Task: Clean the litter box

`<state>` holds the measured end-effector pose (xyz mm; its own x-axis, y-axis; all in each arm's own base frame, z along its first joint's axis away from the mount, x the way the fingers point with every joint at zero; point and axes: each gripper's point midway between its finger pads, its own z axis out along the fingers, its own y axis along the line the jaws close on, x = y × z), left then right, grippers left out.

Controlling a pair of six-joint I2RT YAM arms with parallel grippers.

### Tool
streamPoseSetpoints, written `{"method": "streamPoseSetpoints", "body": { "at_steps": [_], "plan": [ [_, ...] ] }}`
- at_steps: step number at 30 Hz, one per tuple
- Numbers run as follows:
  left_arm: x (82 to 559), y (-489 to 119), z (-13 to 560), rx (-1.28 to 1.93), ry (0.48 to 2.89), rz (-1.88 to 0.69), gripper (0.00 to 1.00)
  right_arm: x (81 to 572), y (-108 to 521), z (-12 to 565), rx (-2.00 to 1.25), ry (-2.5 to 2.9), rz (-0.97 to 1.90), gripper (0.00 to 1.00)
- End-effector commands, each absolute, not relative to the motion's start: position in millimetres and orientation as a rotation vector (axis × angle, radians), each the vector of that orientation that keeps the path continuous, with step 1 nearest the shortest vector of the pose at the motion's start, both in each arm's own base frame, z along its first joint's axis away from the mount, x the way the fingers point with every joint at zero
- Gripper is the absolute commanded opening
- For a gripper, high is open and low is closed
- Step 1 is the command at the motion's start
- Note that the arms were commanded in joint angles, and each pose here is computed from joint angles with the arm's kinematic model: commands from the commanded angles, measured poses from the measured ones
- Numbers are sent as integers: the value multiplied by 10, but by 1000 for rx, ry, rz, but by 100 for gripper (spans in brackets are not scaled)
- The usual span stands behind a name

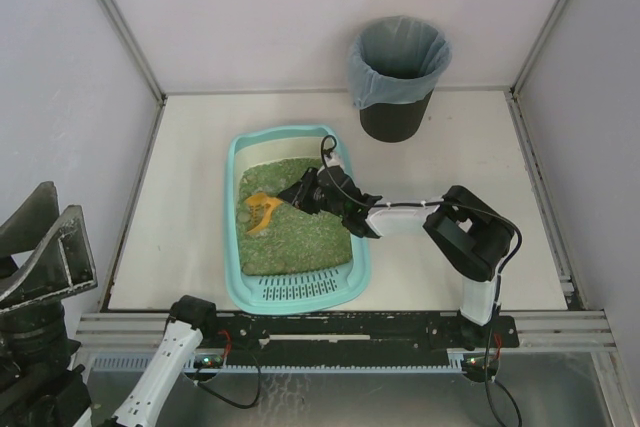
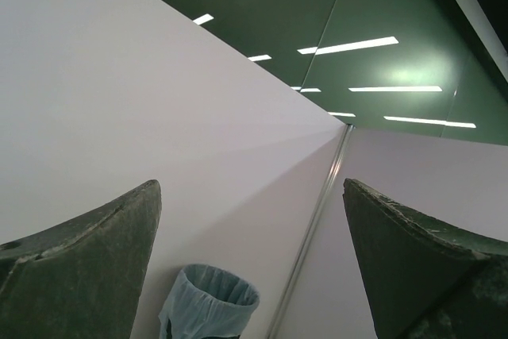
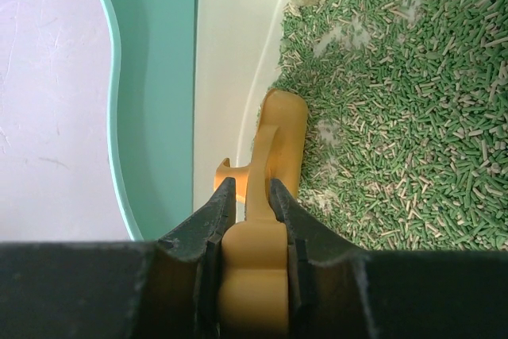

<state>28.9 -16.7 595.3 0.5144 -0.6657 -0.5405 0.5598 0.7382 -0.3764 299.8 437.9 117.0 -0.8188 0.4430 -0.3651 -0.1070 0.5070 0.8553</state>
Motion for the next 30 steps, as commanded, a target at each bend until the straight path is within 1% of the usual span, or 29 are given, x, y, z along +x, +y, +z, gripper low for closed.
{"method": "streamPoseSetpoints", "body": {
  "at_steps": [1, 6, 12, 30],
  "plan": [
    [319, -200, 5990, -145, 705, -736, 100, 3060, 4375, 1390, 355, 2118, 1384, 0],
    [351, -178, 5975, -142, 709, -697, 100, 3100, 4296, 1435, 372, 2099, 1377, 0],
    [481, 58, 5865, -270, 733, -605, 100, 3109, 4201, 1454, 400, 2076, 1365, 0],
    [667, 83, 5776, -306, 761, -557, 100, 3128, 3924, 1545, 439, 2030, 1309, 0]
  ]
}}
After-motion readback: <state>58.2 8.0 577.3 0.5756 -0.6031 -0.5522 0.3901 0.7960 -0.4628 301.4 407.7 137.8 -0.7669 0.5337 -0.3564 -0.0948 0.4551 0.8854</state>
